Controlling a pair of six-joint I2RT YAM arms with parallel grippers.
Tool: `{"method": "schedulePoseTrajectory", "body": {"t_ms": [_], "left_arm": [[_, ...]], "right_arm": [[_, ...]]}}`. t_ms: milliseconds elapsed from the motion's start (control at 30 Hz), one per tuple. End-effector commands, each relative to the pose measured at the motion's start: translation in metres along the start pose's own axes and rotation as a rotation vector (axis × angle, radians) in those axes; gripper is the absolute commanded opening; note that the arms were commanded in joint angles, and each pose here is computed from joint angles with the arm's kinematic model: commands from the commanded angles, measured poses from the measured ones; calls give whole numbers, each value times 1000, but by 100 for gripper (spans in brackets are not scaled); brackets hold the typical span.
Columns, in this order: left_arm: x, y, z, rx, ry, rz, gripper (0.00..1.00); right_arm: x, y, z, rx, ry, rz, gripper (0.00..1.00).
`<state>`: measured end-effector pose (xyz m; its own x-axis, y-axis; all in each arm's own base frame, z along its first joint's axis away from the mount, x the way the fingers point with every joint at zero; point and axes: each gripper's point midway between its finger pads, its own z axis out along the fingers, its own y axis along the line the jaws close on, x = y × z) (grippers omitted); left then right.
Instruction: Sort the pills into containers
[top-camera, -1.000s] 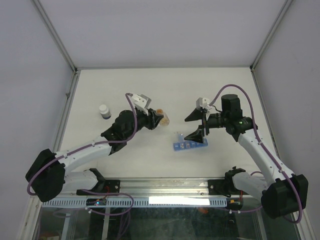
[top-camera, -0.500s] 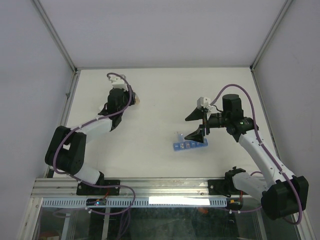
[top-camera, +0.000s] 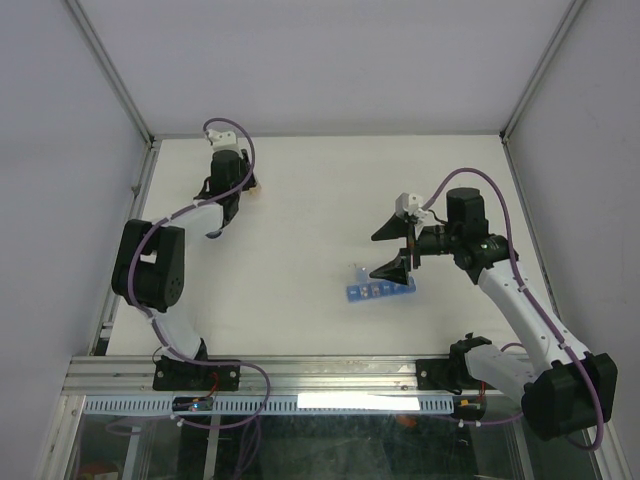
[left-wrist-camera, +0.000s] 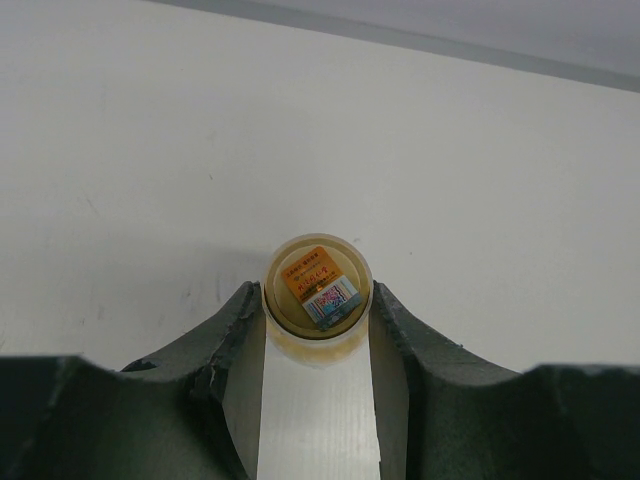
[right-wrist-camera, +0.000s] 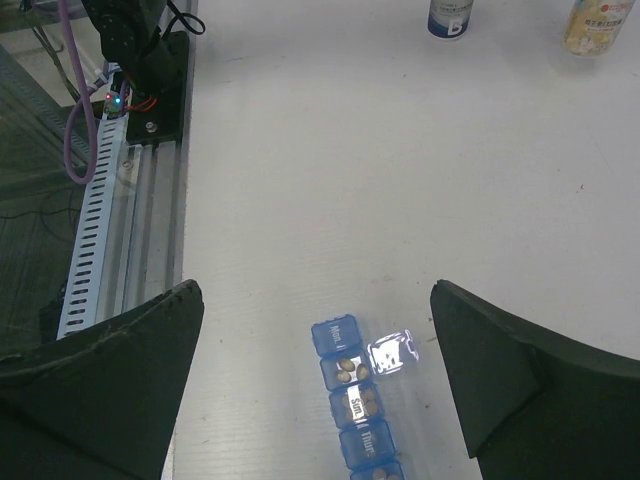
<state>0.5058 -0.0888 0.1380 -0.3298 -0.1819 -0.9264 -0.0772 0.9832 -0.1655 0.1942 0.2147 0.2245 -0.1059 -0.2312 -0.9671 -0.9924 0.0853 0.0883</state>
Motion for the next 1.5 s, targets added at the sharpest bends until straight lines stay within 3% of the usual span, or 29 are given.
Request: {"method": "schedulePoseTrajectory", "body": {"t_ms": [0,400,433,567,667,833,1033,1233,1467], "left_arm": [[-33,11,14,-70,-66,-28,0],[-15,30,39,-160,2,-1,3],[-13,31,40,-169,8,-2,13],[-24,26,34,-146,-1,-19,70],[-51,13,15,-85,-47,-59,90],[-83,-17,-31,101,-109,-118,90],[-89,-99,-132,575,-216,-76,88],[-41,-173,-236,984,-274,32,84],[29,-195,-306,1242,-252,71,82]], "right_arm": [[-16,1,-3,-1,-40,-55,99],[-15,-1,-4,5,-41,-53,100],[-15,-1,-4,5,-40,-52,100],[-15,-2,-5,10,-41,-51,99],[-14,-3,-4,12,-39,-44,99],[-12,-9,-3,25,-54,15,99],[-10,-18,-10,50,-80,16,99],[1,13,-18,-76,-111,-194,100],[31,14,-19,-75,-25,-287,99]]}}
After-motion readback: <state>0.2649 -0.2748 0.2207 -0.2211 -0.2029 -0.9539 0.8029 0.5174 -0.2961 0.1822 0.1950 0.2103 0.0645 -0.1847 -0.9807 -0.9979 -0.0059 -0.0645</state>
